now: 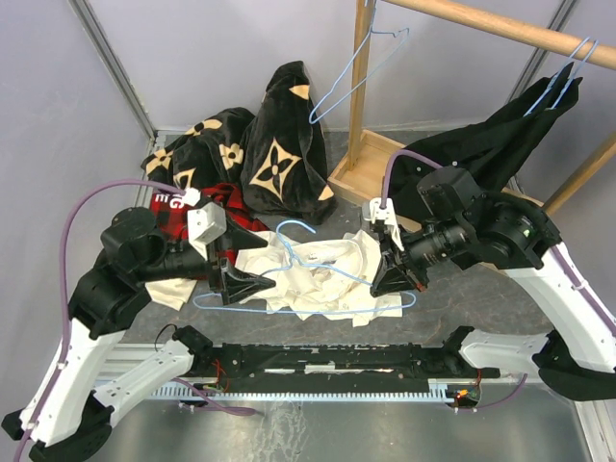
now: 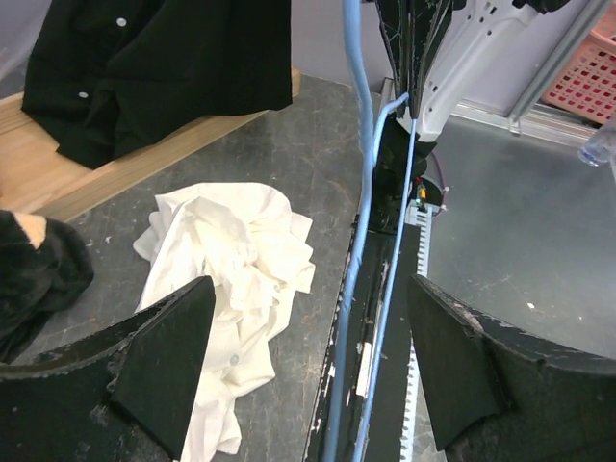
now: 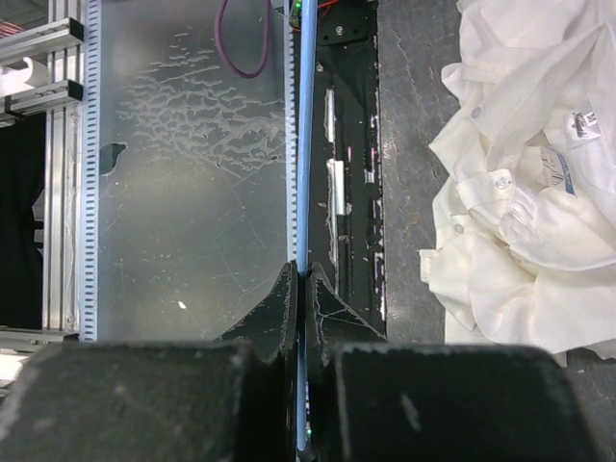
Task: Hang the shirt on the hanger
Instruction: Adjust the hanger.
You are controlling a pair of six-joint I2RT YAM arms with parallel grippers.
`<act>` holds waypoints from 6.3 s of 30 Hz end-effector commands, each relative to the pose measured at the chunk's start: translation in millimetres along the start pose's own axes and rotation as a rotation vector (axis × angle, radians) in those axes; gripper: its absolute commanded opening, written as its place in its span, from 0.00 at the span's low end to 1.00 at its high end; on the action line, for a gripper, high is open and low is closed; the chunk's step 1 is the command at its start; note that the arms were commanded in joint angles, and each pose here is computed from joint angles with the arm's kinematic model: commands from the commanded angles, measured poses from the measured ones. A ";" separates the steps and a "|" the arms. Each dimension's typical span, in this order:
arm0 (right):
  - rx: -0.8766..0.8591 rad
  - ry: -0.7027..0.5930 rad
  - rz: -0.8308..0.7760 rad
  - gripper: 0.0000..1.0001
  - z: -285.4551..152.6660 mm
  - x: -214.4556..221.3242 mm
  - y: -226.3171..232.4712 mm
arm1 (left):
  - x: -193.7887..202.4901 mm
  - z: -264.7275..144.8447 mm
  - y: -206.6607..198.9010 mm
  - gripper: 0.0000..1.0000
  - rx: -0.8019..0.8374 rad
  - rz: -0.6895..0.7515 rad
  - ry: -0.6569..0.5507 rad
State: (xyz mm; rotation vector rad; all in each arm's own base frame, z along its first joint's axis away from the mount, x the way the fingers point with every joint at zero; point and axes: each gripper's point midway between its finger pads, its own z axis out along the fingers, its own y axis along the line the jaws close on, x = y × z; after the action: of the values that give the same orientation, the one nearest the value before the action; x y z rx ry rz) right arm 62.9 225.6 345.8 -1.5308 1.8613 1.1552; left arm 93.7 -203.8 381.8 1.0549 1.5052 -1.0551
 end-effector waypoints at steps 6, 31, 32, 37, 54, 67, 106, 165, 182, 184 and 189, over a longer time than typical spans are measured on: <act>-0.086 -0.066 -0.061 0.00 8.6 -21.0 4.5 | -9.5 25.5 3.8 0.71 0.106 -0.042 -0.014; 0.344 -0.148 -0.068 0.52 -18.5 -29.7 -49.9 | 8.0 29.6 32.5 0.03 -0.040 -0.073 0.037; 0.430 -0.168 -0.056 0.55 -26.6 -30.6 -60.4 | 7.9 29.4 39.2 0.03 -0.079 -0.080 0.039; 0.783 -0.251 0.035 0.66 -69.4 -27.1 -98.9 | 13.4 25.6 82.6 0.03 -0.323 -0.125 0.052; 0.838 -0.553 0.450 0.64 -34.8 -44.6 -146.3 | -21.0 5.2 139.2 0.03 -0.684 -0.276 -0.211; 0.678 -0.960 0.811 0.64 12.8 -89.5 -192.6 | -29.6 17.9 136.1 0.03 -0.619 -0.292 -0.252; 0.362 -1.022 1.026 0.00 103.3 -134.6 -178.3 | -43.0 21.9 113.4 0.55 -0.483 -0.242 -0.357; 0.735 -0.755 0.783 0.63 48.0 -45.4 -163.1 | -72.6 -19.4 90.4 0.03 -0.540 -0.231 -0.382; 0.633 -0.681 0.557 0.70 78.6 -92.3 -123.2 | -62.6 -37.8 128.8 0.03 -0.782 -0.321 -0.401; 0.588 -0.712 0.528 0.70 94.1 -109.0 -112.7 | -63.0 -37.7 129.8 0.03 -0.784 -0.324 -0.407; 0.530 -0.775 0.491 0.70 120.9 -130.4 -102.5 | -65.4 -36.5 130.4 0.03 -0.780 -0.326 -0.417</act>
State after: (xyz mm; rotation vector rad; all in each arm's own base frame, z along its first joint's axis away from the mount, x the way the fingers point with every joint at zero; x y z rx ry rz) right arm 173.6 373.5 304.6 -0.3038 1.9613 0.9908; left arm 220.8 -148.8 407.2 0.1101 1.6362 -0.6811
